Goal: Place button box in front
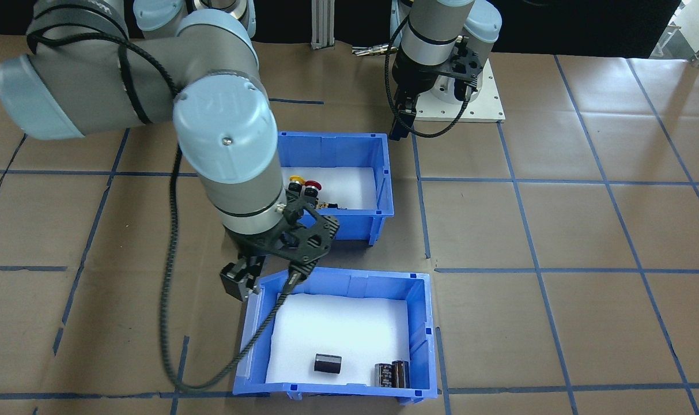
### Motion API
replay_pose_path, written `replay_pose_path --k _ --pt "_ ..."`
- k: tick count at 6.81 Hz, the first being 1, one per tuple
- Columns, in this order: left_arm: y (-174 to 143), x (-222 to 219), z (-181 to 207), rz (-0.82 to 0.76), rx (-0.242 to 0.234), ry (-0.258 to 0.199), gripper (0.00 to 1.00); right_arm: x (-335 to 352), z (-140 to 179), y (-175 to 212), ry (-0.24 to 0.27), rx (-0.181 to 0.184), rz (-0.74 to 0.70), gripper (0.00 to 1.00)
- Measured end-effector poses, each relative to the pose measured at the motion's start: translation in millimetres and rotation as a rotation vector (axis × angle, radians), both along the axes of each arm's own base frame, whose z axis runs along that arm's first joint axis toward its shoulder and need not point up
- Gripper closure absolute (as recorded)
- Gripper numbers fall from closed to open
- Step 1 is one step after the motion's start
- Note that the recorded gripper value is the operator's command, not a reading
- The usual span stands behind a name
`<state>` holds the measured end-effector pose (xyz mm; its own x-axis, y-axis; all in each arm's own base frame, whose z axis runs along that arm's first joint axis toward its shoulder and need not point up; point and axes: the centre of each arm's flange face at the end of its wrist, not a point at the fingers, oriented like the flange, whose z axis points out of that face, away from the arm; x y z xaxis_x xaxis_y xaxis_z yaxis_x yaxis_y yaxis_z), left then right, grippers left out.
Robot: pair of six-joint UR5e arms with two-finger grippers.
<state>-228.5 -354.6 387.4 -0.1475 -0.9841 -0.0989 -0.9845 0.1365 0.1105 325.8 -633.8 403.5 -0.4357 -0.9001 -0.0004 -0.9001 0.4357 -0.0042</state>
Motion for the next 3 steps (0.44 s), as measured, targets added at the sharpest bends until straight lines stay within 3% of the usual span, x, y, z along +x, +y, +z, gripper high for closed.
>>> replay_pose_path --k 1,3 --pt "11 -15 -14 0.034 0.023 0.057 0.01 33 -15 9 0.004 0.008 0.135 0.00" --pt "25 -29 -47 0.077 -0.003 0.134 0.01 90 -46 24 0.004 -0.001 0.334 0.00"
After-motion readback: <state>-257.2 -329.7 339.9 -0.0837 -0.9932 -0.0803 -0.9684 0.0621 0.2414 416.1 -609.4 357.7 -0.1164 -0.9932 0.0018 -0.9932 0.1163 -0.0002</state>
